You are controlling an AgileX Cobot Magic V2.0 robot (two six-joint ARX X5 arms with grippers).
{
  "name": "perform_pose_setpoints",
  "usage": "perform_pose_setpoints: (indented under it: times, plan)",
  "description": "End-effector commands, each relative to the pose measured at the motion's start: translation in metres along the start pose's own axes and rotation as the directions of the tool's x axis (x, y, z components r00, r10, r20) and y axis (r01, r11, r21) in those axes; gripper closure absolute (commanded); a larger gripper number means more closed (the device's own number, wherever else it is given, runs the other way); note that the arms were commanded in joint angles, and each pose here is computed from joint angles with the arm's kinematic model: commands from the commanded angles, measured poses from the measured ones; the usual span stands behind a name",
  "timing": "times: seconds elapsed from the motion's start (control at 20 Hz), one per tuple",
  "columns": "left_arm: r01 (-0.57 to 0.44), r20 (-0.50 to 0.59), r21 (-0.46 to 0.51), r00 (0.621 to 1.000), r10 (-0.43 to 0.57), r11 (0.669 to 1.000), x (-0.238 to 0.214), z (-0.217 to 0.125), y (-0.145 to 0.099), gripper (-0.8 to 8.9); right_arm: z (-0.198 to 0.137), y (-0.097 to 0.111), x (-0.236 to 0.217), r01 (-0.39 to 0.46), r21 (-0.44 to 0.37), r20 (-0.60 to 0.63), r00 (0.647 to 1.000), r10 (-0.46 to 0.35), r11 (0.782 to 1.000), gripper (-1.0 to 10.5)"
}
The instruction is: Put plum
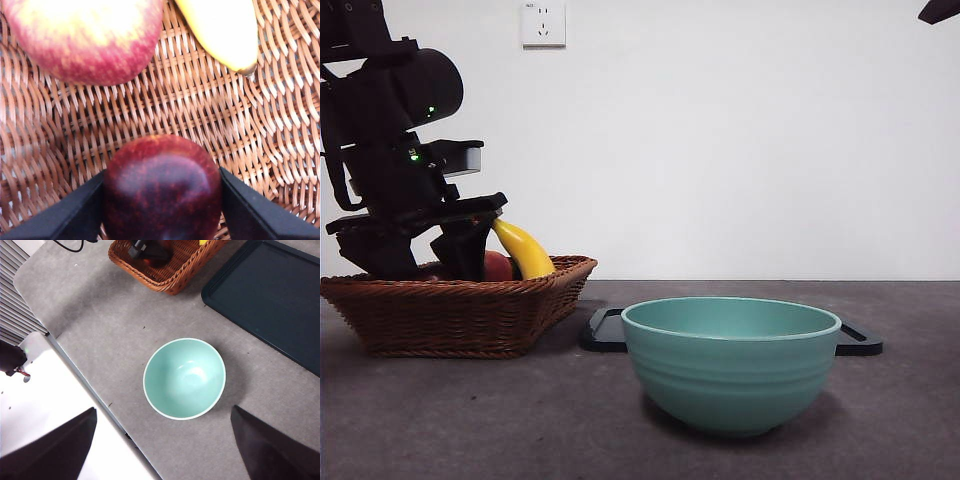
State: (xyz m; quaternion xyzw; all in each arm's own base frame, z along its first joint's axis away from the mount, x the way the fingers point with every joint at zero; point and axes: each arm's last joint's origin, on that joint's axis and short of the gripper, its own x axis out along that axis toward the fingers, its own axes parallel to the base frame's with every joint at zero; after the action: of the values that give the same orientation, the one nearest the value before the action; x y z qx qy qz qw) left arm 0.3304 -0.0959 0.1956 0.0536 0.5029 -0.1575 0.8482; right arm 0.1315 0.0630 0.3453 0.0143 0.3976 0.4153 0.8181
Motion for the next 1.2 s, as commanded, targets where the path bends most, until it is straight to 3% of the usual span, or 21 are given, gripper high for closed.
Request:
perform_pose_setpoints:
  times: [0.05, 0.25, 0.45, 0.7, 0.95, 1.1, 1.2]
  plan:
    - [0.004, 0.032, 0.008, 0.999, -0.004, 1.0, -0.007, 0.008, -0.002, 5.36, 0.005, 0.002, -0.002, -0.001, -0.019, 0.016, 1.0, 0.001, 1.0, 5.2]
    - [0.044, 0.126, 0.029, 0.991, -0.048, 0.999, -0.041, 0.017, -0.01, 5.36, 0.005, 0.002, -0.002, -0.001, -0.019, 0.016, 1.0, 0.001, 1.0, 5.2]
    - [0.182, 0.209, 0.097, 0.958, -0.199, 0.979, -0.091, 0.017, -0.03, 5.36, 0.006, 0.001, -0.002, 0.014, -0.026, 0.028, 1.0, -0.013, 1.0, 5.2]
    - [0.34, 0.218, 0.267, 0.89, -0.401, 0.902, -0.13, 0.003, -0.079, 5.36, 0.007, 0.001, -0.002, 0.026, -0.027, 0.029, 0.999, -0.025, 0.999, 5.2]
    - [0.42, 0.143, 0.407, 0.848, -0.511, 0.811, -0.125, -0.007, -0.134, 5.37, 0.007, 0.001, -0.002, 0.026, -0.027, 0.028, 0.999, -0.025, 0.999, 5.2]
    - [0.445, 0.087, 0.461, 0.839, -0.538, 0.768, -0.109, -0.012, -0.163, 5.37, 0.006, 0.001, -0.002, 0.026, -0.026, 0.027, 0.999, -0.025, 0.999, 5.2]
    - [0.433, 0.05, 0.486, 0.853, -0.519, 0.759, -0.095, -0.017, -0.179, 5.37, 0.006, 0.001, -0.002, 0.026, -0.026, 0.027, 0.999, -0.025, 0.999, 5.2]
